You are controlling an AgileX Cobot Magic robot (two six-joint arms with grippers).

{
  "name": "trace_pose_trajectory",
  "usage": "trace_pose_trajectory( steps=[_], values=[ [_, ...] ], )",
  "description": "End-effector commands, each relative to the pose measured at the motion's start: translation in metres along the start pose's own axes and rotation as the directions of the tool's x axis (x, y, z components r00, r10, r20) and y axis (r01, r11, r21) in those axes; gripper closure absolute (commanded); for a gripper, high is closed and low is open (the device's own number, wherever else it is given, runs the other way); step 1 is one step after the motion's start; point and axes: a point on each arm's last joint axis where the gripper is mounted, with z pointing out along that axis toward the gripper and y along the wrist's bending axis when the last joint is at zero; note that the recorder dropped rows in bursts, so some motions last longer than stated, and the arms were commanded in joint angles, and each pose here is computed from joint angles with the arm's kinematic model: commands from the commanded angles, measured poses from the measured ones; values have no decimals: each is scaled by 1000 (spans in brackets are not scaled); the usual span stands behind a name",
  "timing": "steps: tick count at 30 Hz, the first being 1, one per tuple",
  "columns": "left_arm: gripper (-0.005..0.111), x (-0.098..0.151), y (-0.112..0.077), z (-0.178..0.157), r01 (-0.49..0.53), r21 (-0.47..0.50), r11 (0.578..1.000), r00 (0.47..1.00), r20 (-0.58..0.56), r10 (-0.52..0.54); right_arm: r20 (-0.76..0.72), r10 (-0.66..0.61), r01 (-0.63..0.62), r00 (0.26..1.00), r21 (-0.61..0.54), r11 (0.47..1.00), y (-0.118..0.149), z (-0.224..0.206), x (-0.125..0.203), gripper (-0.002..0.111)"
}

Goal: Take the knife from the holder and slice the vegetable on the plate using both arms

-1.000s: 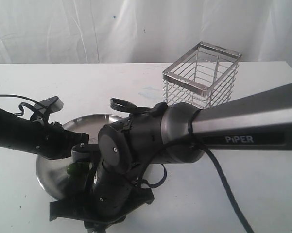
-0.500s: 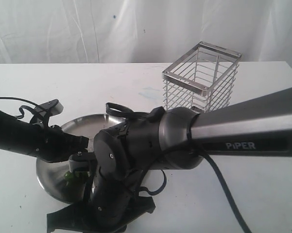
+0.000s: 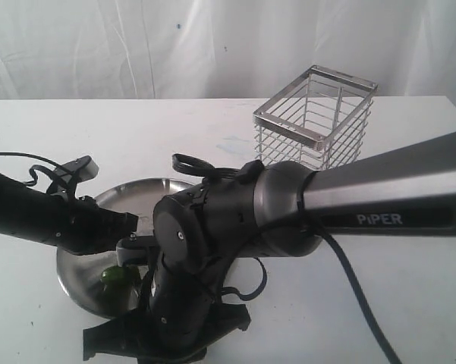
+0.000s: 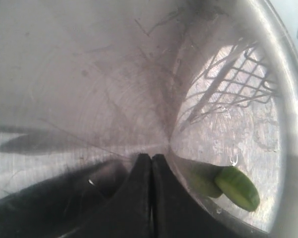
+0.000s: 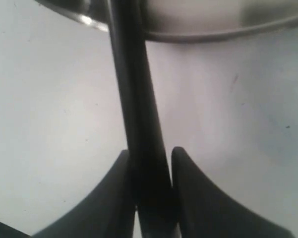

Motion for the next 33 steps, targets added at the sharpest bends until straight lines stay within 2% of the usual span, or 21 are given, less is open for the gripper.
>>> trace_pose_trajectory(
  steps=[1, 6, 8, 16, 20, 23, 26, 29, 33],
  values=[
    [107, 6, 6, 7, -57, -33, 998, 997, -52, 55, -110, 30, -21, 993, 82, 996, -6, 4, 14, 108],
    [107, -39, -19, -26, -143, -16, 990, 981, 128, 143, -113, 17, -6, 993, 102, 995, -8, 3, 14, 108],
    [107, -50, -24, -38, -163, -33, 986, 969, 184, 167, -109, 10, 2, 994, 109, 994, -9, 3, 13, 108],
    [107, -62, -46, -77, -212, -65, 975, 925, 309, 221, -48, -6, 10, 999, 84, 996, -7, -1, 9, 108],
    [107, -65, -53, -91, -183, -55, 982, 916, 353, 190, -3, -10, 10, 1000, 53, 999, -6, -18, 6, 108],
    [107, -68, -55, -102, -122, -35, 992, 909, 398, 126, 46, -9, 8, 999, 21, 1000, -7, -36, 2, 108],
    [107, -71, -55, -114, -76, 7, 997, 897, 437, 66, 91, -59, 59, 994, -4, 998, -8, -55, -5, 108],
    [107, -71, -56, -127, -82, 52, 995, 887, 459, 49, 115, -90, 92, 989, -13, 996, -12, -71, -16, 108],
    [107, -71, -58, -140, -95, 57, 994, 872, 486, 56, 143, -87, 90, 986, -12, 996, -28, -80, -38, 108]
  ],
)
